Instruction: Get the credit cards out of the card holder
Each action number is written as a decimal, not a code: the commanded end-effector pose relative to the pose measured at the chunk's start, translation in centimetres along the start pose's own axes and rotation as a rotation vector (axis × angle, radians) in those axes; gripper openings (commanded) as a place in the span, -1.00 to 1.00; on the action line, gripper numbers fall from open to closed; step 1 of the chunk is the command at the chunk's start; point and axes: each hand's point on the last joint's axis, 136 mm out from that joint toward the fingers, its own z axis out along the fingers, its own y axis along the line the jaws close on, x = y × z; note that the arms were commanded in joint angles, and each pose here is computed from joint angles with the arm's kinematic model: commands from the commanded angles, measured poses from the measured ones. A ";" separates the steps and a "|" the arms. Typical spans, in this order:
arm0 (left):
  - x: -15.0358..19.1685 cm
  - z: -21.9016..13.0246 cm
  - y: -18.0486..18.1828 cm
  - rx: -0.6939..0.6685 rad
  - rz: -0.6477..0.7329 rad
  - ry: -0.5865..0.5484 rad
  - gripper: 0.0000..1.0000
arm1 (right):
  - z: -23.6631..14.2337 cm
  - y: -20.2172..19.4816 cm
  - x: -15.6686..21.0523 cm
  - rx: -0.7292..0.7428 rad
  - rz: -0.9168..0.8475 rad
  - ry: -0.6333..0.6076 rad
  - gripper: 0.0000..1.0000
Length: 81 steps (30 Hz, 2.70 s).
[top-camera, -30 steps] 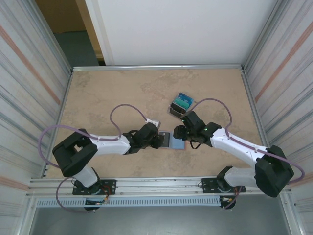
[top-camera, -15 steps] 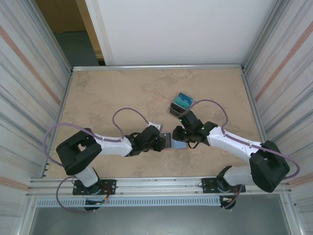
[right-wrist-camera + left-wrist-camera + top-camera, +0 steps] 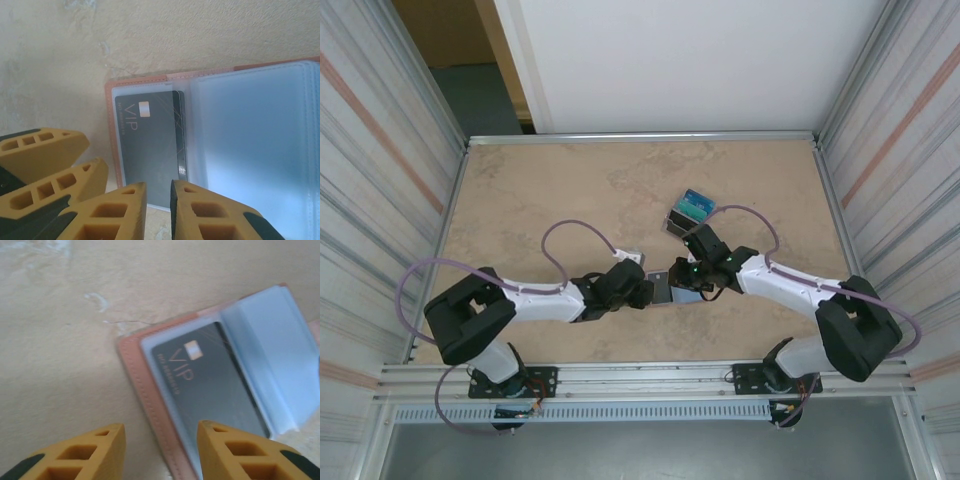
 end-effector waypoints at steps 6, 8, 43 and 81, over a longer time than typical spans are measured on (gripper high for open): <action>-0.8 0.2 1.1 -0.109 0.086 -0.003 -0.14 | 1.4 -0.5 0.5 -0.010 0.013 0.057 -0.67; -0.9 0.3 1.0 -0.109 0.100 0.000 -0.14 | 1.7 -0.6 0.7 -0.012 0.018 0.071 -0.69; 0.5 1.8 1.9 -0.224 0.240 0.115 -0.13 | 4.3 -2.6 1.6 -0.024 0.084 0.136 -0.72; 1.1 2.1 1.3 -0.205 0.241 0.135 -0.39 | 4.2 1.1 1.3 -0.360 0.105 0.138 -0.72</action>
